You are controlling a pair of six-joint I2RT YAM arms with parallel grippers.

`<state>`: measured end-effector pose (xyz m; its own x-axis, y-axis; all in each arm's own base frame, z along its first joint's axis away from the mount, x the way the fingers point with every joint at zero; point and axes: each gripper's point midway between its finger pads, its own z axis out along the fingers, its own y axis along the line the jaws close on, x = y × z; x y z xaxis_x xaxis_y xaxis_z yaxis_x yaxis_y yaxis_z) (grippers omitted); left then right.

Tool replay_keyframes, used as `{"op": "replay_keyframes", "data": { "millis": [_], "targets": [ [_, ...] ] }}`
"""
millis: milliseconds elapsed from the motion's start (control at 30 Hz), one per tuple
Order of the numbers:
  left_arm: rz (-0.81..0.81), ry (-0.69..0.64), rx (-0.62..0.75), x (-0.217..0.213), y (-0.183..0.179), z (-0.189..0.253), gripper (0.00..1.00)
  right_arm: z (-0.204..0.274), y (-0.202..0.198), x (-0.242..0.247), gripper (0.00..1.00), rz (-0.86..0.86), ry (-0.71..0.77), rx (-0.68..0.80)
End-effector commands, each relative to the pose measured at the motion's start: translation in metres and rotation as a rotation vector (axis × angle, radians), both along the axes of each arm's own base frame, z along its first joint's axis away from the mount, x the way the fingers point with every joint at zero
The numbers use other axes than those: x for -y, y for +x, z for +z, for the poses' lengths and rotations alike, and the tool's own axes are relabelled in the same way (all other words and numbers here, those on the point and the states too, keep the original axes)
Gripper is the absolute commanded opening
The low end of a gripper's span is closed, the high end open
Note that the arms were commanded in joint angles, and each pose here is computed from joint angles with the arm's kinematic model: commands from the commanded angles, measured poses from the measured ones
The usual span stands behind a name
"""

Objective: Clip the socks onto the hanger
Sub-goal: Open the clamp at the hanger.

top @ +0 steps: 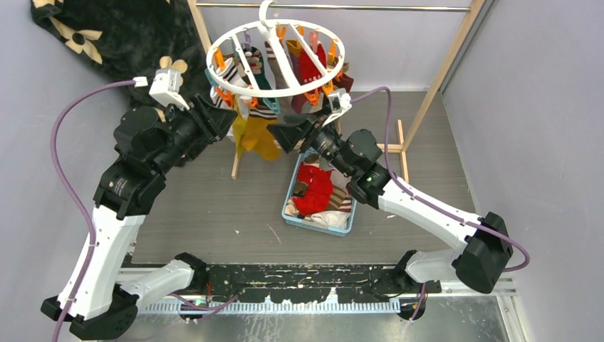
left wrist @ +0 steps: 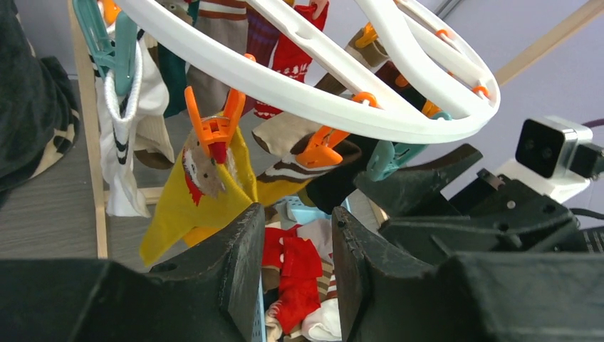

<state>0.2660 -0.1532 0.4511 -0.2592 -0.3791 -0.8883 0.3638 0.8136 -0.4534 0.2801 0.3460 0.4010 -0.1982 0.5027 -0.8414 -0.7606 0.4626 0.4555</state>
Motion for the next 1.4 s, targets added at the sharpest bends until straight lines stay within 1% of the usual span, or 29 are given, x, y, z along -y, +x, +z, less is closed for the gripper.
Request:
{"op": "replay_keyframes", "data": {
  "millis": [0,167,333,433,633,767,833,900,1233,1367],
  "targets": [
    [-0.036,-0.019,0.058,0.001,-0.011,0.018,0.4,0.061,-0.007,0.008,0.75,0.048,0.167,0.103],
    [-0.041,-0.021,0.058,0.002,-0.012,0.018,0.39,0.065,0.0,0.004,0.74,0.061,0.181,0.104],
    [-0.043,-0.02,0.06,0.001,-0.013,0.018,0.39,0.066,0.005,-0.001,0.69,0.072,0.181,0.109],
    [-0.044,-0.017,0.06,0.001,-0.013,0.018,0.38,0.069,0.004,-0.003,0.63,0.085,0.193,0.117],
    [-0.042,-0.013,0.062,-0.001,-0.017,0.018,0.38,0.072,0.0,0.002,0.44,0.086,0.213,0.126],
    [-0.042,-0.012,0.062,-0.002,-0.019,0.018,0.37,0.073,-0.003,0.006,0.43,0.079,0.215,0.126],
    [-0.043,-0.012,0.061,-0.002,-0.019,0.018,0.37,0.073,-0.004,0.007,0.45,0.079,0.211,0.124],
    [-0.044,-0.011,0.062,-0.002,-0.019,0.019,0.37,0.074,-0.004,0.006,0.45,0.08,0.212,0.125],
    [-0.042,-0.012,0.063,-0.002,-0.018,0.02,0.37,0.078,-0.009,0.003,0.16,0.07,0.193,0.15],
    [-0.047,-0.015,0.062,-0.001,-0.017,0.021,0.37,0.078,-0.012,-0.001,0.13,0.045,0.166,0.161]
  ]
}}
